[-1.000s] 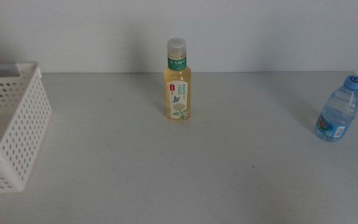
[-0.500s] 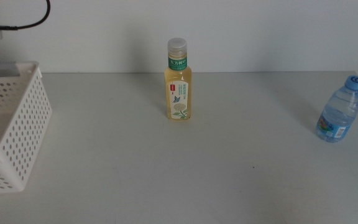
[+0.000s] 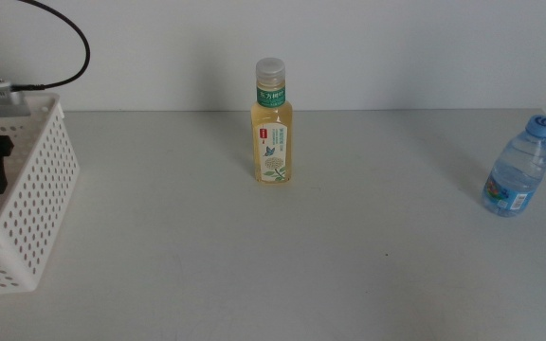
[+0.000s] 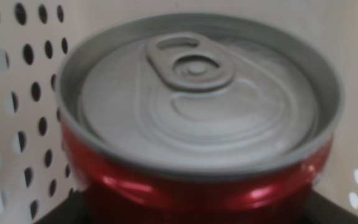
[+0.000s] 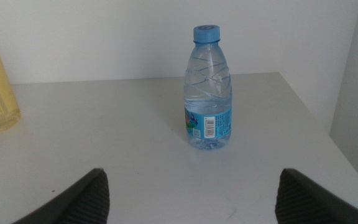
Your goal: Use arms to grab the bottles and put them into the dustbin to the left of the table.
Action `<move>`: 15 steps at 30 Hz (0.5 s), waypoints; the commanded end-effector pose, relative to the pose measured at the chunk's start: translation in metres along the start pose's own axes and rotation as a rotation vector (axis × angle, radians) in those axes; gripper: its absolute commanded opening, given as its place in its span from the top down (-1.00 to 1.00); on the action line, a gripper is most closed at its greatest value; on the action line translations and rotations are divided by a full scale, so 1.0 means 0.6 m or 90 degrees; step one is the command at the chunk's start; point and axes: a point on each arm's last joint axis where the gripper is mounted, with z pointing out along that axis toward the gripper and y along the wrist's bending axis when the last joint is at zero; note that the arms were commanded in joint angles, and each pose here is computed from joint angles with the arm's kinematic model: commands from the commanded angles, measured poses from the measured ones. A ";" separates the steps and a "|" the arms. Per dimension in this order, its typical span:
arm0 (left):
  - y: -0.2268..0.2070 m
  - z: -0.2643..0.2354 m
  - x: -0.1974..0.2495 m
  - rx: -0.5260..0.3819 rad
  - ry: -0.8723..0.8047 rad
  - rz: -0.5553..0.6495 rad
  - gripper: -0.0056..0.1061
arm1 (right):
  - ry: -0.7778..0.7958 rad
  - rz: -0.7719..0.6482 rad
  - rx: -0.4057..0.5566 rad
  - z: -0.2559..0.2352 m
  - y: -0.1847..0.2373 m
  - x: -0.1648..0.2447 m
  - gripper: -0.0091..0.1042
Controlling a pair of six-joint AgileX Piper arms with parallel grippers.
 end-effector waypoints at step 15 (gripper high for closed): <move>-0.039 -0.116 0.012 -0.015 -0.057 0.007 -0.78 | -0.064 -0.016 -0.002 -0.004 0.001 -0.018 -0.78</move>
